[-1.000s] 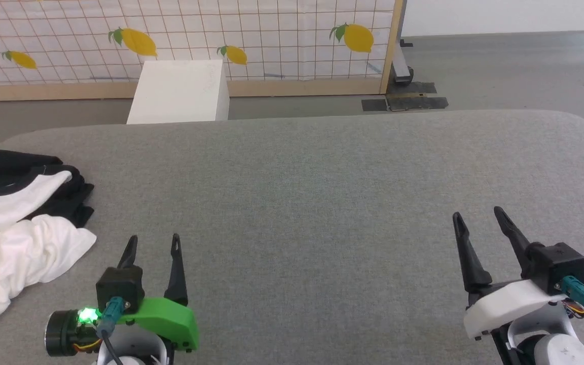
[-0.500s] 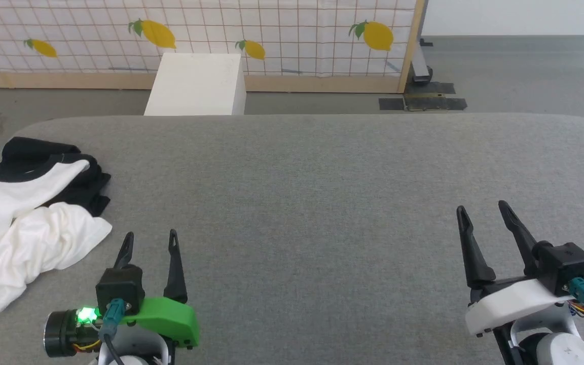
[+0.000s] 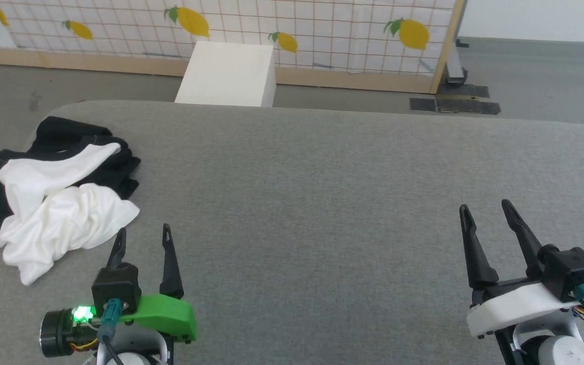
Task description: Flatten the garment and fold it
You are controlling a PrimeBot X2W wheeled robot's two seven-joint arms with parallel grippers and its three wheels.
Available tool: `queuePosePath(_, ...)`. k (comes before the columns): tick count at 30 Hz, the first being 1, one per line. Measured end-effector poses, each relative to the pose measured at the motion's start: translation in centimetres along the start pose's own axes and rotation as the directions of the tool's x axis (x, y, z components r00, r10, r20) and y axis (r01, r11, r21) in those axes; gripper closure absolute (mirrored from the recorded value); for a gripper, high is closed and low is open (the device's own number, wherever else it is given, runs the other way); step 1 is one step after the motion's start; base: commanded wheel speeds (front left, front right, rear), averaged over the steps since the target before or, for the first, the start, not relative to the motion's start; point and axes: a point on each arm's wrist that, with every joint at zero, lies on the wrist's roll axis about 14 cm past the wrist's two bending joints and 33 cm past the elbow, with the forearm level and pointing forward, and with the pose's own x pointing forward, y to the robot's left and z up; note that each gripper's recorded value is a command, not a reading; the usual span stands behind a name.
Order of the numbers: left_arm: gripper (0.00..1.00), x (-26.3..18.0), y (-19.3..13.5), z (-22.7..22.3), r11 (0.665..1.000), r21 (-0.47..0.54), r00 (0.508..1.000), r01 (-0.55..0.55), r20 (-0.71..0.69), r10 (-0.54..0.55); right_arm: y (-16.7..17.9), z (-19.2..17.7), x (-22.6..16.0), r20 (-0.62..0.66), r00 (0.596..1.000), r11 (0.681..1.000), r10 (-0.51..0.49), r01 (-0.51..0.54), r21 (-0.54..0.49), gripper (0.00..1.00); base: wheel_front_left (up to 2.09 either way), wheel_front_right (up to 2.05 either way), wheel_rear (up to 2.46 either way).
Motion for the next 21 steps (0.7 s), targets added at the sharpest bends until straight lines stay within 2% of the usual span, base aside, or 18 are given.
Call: queuePosePath(21,0.0,-2.3,6.3,0.2,0.976,0.026,0.976,-0.216,0.022,0.215,5.0,-0.4,3.1,0.035,0.988,0.987,0.151,-0.153,0.054,0.0,0.0,0.0,0.0)
